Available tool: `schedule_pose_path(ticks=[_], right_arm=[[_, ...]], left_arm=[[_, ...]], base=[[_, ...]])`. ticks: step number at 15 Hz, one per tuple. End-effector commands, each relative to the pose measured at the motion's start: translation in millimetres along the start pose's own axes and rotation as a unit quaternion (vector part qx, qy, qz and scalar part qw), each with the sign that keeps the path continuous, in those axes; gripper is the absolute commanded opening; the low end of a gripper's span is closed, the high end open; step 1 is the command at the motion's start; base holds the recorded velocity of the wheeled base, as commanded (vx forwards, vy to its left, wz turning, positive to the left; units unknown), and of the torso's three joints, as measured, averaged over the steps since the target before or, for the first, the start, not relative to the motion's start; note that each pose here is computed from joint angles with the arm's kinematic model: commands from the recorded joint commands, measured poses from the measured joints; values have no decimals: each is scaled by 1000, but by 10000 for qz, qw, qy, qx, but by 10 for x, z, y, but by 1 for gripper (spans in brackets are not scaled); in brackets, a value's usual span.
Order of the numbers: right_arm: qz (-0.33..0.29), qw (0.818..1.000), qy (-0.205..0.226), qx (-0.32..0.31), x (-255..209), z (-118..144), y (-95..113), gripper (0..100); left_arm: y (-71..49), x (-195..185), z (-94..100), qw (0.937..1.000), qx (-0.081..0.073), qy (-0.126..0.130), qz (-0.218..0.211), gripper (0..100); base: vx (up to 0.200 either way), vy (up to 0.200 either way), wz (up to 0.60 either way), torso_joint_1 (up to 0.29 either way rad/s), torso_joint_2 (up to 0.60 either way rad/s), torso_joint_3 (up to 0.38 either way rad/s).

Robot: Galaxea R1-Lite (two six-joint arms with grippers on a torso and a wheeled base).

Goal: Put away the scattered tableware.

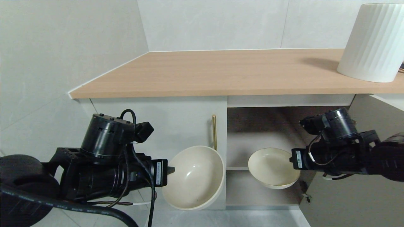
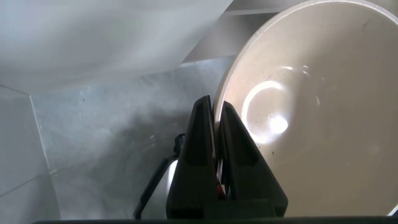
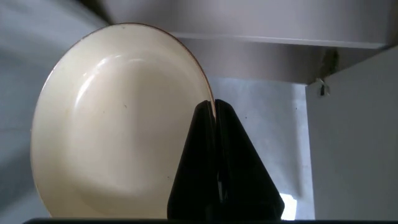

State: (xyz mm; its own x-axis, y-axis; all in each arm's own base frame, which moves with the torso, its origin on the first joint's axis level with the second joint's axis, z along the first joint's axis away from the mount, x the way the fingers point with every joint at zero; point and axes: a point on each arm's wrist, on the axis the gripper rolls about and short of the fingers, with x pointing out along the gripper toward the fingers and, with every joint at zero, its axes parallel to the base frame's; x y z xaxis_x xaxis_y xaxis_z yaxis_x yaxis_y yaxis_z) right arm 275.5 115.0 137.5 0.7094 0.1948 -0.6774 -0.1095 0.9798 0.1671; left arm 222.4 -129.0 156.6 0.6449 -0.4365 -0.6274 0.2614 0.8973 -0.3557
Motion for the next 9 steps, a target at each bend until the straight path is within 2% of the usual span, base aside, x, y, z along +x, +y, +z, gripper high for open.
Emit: schedule_pose_path(ticks=[1, 5, 9], right_arm=[[-242, 9987, 436, 78, 497, -188, -43, 0], [-609, 9979, -2, 231, 1107, -368, -76, 0], [-802, 9946, -508, 410, 1464, -454, -178, 0]], left_arm=[[3, 21, -11, 10000, 6, 44, 14, 0], [-12, 61, -34, 9999, 50, 71, 126, 0], [-15, 100, -52, 9998, 62, 142, 139, 0]], base=[[0, 0, 0, 0, 0, 0], [0, 0, 0, 0, 0, 0], [0, 0, 0, 0, 0, 0]])
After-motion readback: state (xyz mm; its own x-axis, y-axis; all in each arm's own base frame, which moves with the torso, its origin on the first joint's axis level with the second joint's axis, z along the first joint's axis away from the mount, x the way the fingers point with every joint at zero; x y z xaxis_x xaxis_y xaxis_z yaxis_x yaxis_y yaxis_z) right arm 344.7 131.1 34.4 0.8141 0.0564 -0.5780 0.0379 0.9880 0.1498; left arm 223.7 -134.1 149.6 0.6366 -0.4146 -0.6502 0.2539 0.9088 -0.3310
